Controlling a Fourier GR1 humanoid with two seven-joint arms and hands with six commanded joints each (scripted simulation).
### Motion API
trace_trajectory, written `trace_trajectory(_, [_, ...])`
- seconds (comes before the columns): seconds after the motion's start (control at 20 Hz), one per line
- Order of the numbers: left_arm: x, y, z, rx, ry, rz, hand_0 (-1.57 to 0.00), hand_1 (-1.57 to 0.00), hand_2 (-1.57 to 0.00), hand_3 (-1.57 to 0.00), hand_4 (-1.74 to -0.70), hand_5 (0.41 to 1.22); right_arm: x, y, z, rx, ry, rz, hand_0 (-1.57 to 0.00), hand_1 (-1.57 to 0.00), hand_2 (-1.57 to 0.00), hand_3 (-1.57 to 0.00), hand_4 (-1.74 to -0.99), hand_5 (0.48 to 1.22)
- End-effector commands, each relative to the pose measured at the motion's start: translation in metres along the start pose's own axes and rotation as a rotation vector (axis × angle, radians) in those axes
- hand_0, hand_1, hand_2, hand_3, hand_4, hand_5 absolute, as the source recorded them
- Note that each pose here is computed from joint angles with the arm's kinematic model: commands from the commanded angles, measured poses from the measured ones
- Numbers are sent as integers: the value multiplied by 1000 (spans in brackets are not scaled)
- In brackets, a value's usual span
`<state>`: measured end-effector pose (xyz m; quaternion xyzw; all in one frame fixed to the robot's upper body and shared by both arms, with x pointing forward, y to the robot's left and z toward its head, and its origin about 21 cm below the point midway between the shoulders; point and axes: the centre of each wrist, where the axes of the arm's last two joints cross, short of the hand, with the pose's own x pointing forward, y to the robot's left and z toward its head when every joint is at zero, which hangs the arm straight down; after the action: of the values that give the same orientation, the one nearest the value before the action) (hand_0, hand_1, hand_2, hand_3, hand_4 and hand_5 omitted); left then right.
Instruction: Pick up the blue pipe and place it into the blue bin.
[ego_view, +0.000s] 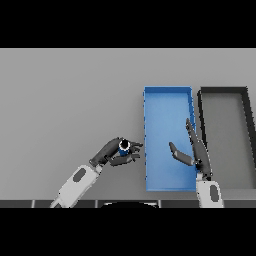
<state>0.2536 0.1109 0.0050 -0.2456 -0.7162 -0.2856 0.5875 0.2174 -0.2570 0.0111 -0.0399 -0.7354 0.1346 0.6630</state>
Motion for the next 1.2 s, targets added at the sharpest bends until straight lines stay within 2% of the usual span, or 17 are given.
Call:
trace_trajectory(0.0, [4,0,0,-12,-19,-4,-1521,-1528,-1533,-1433,-1714,1204,-1,2,1,4,-3,5,1,1,1,1,-1239,629])
trace_trajectory(0.1, [20,0,-8,-38,-53,-9,-1539,-1543,-1546,-1441,-1720,1210,-1,0,0,10,-2,20,1,1,1,1,-1221,631])
trace_trajectory(0.35, [41,-4,-15,-95,-41,-18,-1561,-1562,-1563,-1445,-1726,1217,-2,-3,5,7,-18,14,1,1,1,1,-1208,640])
trace_trajectory(0.45, [48,-1,-19,-92,-36,-34,-1564,-1565,-1566,-1442,-1727,1219,-2,-5,3,9,-15,22,1,1,1,1,-1189,631])
trace_trajectory(0.65, [46,-5,-16,-116,-17,-23,-1568,-1569,-1569,-1443,-1729,1219,-1,-3,3,-3,-32,3,1,1,1,1,-1174,629])
trace_trajectory(0.9, [45,-6,-17,-109,-7,-48,-1570,-1570,-1570,-1442,-1730,1220,0,0,2,-5,-29,-1,1,1,1,1,-1207,619])
trace_trajectory(1.05, [45,-4,-17,-106,-13,-40,-1571,-1571,-1571,-1438,-1731,1221,7,-3,3,29,-101,-46,1,1,1,1,-1195,610])
trace_trajectory(1.15, [47,-1,-18,-105,-16,-35,-1571,-1571,-1571,-1440,-1731,1221,27,-13,-1,121,-151,-130,1,1,1,1,-1199,593])
